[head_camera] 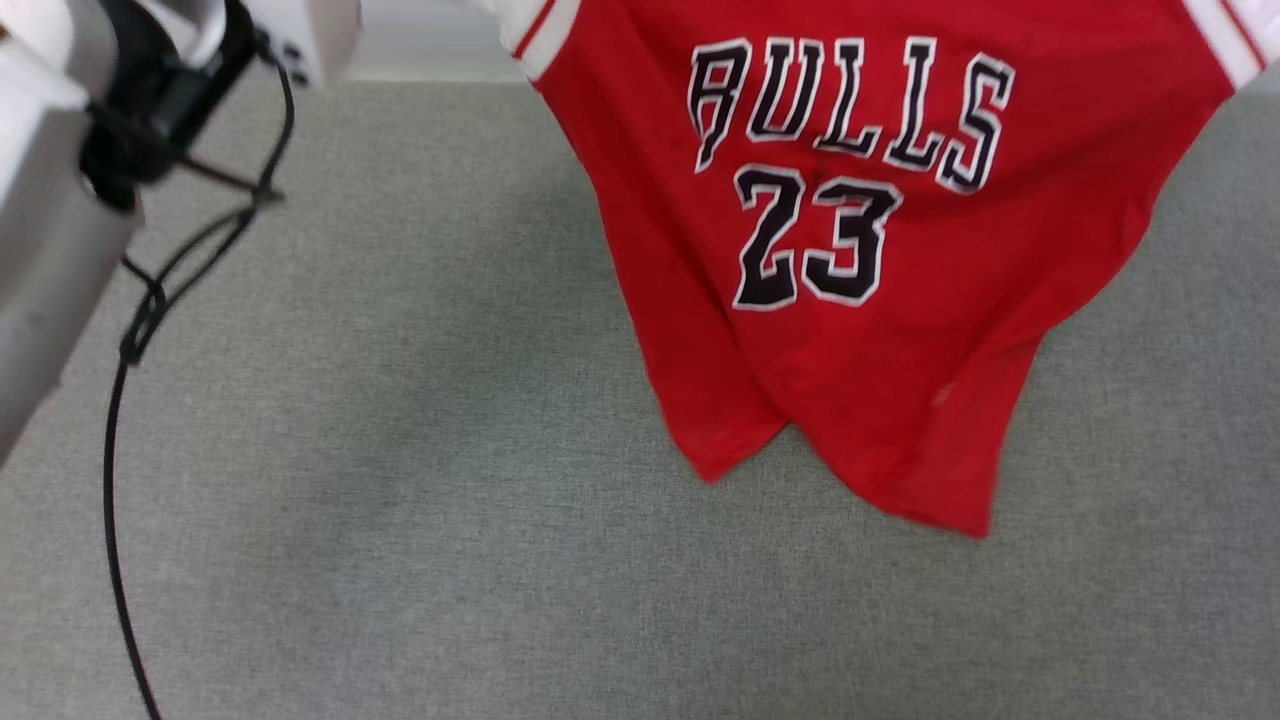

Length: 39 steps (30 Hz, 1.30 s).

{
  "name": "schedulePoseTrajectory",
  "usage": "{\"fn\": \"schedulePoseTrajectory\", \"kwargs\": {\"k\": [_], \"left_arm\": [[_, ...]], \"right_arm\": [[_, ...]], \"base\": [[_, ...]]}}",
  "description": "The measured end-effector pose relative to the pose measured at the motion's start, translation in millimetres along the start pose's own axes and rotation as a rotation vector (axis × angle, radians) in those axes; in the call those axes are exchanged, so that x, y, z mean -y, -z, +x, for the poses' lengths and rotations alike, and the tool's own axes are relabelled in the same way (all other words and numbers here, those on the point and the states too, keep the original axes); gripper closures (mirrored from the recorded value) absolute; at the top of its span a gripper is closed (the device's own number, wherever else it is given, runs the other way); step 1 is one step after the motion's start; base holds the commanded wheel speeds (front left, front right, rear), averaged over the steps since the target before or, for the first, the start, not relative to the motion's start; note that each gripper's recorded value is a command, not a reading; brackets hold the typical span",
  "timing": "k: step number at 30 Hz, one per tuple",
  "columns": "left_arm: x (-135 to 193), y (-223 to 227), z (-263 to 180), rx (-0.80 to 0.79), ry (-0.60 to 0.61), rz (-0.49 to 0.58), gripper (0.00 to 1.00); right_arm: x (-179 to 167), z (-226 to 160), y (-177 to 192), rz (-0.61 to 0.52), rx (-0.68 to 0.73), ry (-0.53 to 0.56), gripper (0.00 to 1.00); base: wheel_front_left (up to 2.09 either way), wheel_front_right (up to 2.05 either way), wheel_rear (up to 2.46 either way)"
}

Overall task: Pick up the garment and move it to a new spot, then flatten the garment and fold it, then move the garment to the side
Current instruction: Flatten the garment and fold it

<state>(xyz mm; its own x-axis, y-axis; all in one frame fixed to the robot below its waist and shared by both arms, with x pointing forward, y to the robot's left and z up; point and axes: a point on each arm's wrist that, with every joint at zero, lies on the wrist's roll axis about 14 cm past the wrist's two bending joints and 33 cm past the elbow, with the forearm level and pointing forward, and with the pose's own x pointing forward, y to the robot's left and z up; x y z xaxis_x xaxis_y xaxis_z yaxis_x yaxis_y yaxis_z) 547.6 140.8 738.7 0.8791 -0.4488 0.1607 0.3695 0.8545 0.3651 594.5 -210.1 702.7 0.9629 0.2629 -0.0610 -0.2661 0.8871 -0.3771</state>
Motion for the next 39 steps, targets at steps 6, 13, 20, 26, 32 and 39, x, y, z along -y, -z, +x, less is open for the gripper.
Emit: {"fn": "schedulePoseTrajectory", "kwargs": {"k": [6,13,20,26,32,39], "left_arm": [[-22.5,-29.1,33.3,0.092,-0.048,0.02,1.0],[-54.4,-49.8,70.5,0.188,-0.119,0.036,1.0],[-85.4,-57.3,92.1,0.263,-0.189,0.011,1.0],[-93.1,-23.1,107.0,0.243,-0.208,-0.023,1.0],[-69.2,67.0,117.9,0.115,-0.181,-0.109,1.0],[-34.0,140.0,96.7,-0.016,-0.15,-0.212,1.0]], "right_arm": [[16.2,19.4,-26.0,-0.034,0.06,0.065,1.0],[37.8,49.6,-61.4,-0.061,0.155,0.153,1.0],[45.2,75.7,-89.1,-0.067,0.253,0.197,1.0],[34.6,103.0,-69.8,-0.06,0.231,0.179,1.0],[-1.5,131.1,7.1,-0.052,0.106,0.097,1.0],[-46.2,124.7,74.0,-0.023,-0.002,-0.002,1.0]], "base": [[0.0,0.0,0.0],[0.0,0.0,0.0],[0.0,0.0,0.0],[0.0,0.0,0.0],[0.0,0.0,0.0],[0.0,0.0,0.0]]}}
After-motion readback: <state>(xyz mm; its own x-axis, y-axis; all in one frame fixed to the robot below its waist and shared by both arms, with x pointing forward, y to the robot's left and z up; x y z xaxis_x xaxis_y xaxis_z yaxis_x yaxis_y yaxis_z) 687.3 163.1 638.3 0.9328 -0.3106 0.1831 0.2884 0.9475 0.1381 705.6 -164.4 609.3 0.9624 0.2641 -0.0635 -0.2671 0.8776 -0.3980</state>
